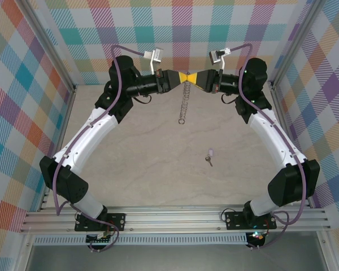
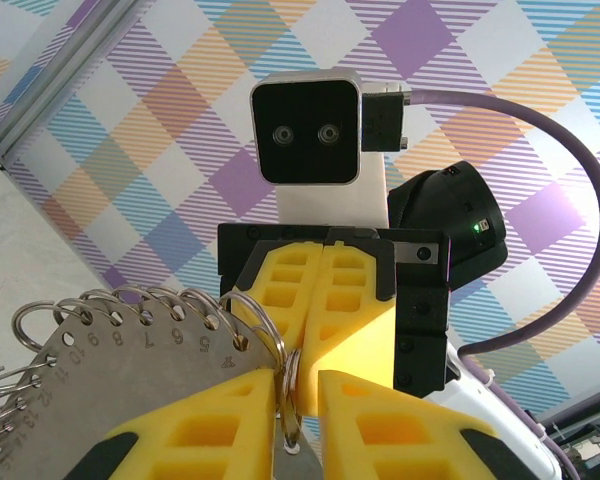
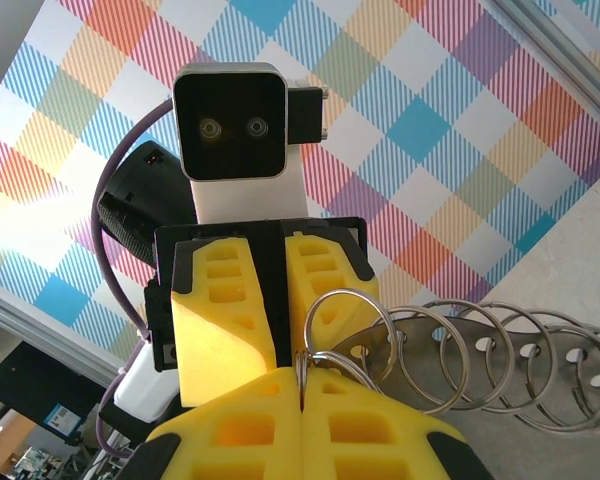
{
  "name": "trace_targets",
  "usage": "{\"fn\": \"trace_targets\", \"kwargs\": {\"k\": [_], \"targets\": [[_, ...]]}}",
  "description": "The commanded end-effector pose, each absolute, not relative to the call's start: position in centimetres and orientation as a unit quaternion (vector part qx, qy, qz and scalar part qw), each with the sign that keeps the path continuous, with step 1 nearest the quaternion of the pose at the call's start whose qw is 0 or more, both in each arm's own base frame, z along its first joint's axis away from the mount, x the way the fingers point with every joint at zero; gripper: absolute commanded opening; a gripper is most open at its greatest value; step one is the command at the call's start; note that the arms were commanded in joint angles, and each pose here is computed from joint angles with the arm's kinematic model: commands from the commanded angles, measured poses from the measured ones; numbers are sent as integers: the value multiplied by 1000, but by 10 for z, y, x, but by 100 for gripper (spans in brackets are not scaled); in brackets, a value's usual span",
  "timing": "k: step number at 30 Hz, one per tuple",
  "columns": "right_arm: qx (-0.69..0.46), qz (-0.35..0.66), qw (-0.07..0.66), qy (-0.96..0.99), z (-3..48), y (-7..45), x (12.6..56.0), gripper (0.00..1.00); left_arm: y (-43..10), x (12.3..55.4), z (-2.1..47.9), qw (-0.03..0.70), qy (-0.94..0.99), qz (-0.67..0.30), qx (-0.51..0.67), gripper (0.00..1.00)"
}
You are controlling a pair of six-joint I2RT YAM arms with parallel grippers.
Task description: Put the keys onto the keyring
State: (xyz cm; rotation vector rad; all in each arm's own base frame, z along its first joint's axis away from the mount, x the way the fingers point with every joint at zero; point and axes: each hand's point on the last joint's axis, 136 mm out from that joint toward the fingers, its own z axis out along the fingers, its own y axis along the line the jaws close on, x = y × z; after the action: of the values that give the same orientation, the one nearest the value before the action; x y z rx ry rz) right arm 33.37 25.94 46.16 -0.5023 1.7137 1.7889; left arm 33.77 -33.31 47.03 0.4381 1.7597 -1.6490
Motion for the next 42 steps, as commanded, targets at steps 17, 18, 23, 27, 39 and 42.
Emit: {"fn": "trace_targets", "kwargs": {"k": [17,18,23,27,39,42], "targets": [[-177,670,321,645,461,256,338,0,-344,314,486,337,654,-646,203,12],[-176,671,320,645,460,256,338,0,-345,314,485,336,656,-645,203,12],[-174,672,318,645,460,256,338,0,-348,315,481,347,664,-629,204,0],[-167,670,312,653,459,255,338,6,-348,318,480,358,665,-621,209,0],[-113,633,338,687,461,212,337,54,-345,309,480,384,670,-573,276,0],[-117,615,342,701,459,207,331,54,-345,305,479,378,674,-561,298,0]]}}
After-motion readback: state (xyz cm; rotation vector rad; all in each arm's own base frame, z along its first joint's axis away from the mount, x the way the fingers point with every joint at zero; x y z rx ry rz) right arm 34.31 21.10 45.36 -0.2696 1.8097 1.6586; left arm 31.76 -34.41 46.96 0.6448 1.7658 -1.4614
